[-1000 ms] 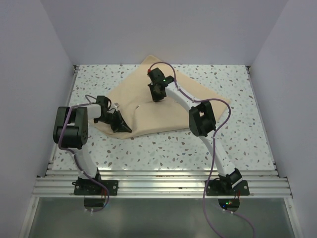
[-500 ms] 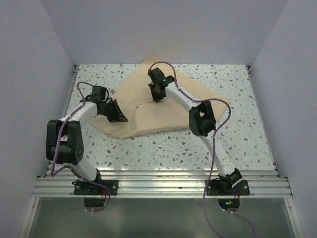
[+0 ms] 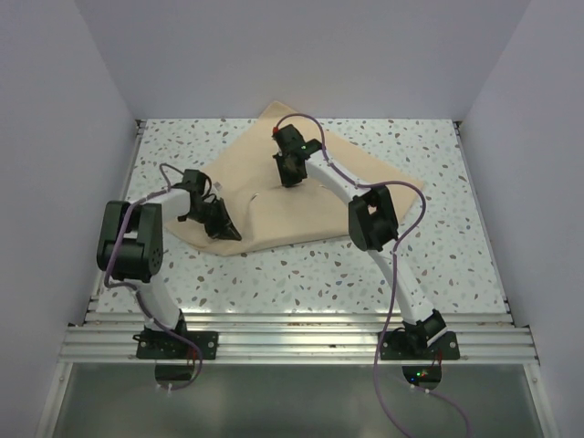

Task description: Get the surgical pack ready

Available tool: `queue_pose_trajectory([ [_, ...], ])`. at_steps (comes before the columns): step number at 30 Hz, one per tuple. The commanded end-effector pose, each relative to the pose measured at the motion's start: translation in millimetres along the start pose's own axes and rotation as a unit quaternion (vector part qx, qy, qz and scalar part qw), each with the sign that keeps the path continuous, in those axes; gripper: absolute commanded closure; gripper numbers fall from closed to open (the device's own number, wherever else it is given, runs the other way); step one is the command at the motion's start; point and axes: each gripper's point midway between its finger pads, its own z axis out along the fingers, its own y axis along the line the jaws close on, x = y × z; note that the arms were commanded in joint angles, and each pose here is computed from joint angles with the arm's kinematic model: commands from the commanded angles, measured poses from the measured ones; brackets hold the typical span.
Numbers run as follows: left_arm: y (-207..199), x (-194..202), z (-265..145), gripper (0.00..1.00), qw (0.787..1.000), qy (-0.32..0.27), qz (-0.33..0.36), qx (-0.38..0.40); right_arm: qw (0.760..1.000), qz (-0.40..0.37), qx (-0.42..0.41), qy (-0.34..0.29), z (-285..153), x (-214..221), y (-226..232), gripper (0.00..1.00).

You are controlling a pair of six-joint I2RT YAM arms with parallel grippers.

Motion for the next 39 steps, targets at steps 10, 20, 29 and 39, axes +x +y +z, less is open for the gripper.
queue_pose_trajectory([
  [10, 90, -88, -152, 0.57, 0.947, -0.255, -0.059, -0.184, 1.000, 0.004, 0.003, 0.029, 17, 19, -7, 0.96],
  [20, 145, -133, -147, 0.48, 0.946, -0.232, -0.119, -0.190, 0.999, 0.011, -0.005, 0.038, 21, 25, -5, 0.96],
  [29, 167, -144, -125, 0.49, 0.949, -0.180, -0.148, -0.215, 0.999, 0.011, -0.011, 0.039, 23, 26, -3, 0.96],
  [39, 172, -118, -120, 0.49, 0.948, -0.156, -0.160, -0.227, 0.999, 0.011, -0.008, 0.038, 24, 25, -4, 0.96],
])
